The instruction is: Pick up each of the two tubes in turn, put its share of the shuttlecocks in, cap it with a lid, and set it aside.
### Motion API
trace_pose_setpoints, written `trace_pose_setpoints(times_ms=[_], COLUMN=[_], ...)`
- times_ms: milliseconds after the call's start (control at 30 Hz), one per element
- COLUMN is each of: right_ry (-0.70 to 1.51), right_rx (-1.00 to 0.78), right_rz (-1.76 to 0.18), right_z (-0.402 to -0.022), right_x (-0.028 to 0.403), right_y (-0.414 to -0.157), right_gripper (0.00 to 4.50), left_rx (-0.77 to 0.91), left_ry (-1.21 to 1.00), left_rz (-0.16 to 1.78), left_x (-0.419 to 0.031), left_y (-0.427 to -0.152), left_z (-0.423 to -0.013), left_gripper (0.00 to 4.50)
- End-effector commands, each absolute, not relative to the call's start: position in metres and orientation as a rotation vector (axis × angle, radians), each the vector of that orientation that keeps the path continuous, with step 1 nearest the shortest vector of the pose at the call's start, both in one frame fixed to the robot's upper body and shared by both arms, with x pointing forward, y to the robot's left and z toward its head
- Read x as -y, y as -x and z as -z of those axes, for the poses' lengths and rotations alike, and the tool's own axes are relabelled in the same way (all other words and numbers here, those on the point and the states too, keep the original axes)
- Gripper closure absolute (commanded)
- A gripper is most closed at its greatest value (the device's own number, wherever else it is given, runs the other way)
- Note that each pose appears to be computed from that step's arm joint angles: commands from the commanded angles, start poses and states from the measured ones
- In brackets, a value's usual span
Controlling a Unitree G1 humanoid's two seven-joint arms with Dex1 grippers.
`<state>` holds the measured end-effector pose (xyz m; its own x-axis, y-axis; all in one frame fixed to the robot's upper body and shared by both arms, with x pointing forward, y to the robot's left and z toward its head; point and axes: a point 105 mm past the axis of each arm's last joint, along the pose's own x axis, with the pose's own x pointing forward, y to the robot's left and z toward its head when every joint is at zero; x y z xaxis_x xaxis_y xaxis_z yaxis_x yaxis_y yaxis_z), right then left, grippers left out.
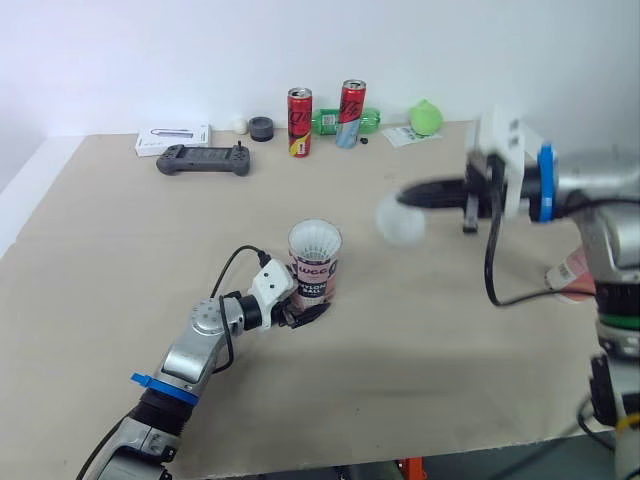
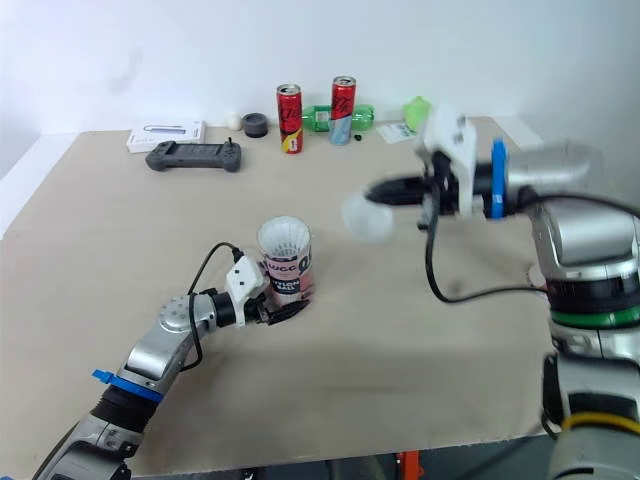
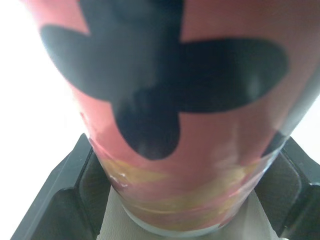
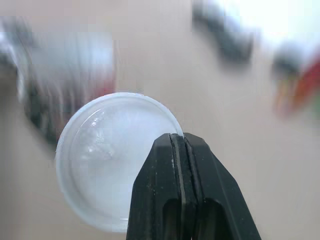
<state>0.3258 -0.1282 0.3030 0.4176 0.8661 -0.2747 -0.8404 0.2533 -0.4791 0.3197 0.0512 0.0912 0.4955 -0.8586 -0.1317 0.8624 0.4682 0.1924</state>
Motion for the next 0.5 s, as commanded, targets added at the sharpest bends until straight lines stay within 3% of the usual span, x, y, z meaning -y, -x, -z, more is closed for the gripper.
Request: trace_pose_setpoints(times_ms=[33, 167, 500], right_ry=[0.670, 0.725, 0.810], right_rx=[0.139, 0.174, 0.133], right_rz=[-1.203, -1.318, -1.364], right_z=[-0.319, -0.318, -0.298], right_x=[0.100, 0.064, 0.047], right_y=[-0.324, -0.314, -0.316], right_gripper=[4.45, 4.45, 4.45], left_rx=[-0.019, -0.019, -0.026], left_ry=[-0.263, -0.269, -0.264], left_rz=[1.038, 1.023, 1.014], left_x=[-0.053, -0.054, -0.055], left_y=[-0.322, -0.322, -0.319], left_z=[-0.090, -0.089, -0.086], left_gripper=[0.86, 0.86, 0.86])
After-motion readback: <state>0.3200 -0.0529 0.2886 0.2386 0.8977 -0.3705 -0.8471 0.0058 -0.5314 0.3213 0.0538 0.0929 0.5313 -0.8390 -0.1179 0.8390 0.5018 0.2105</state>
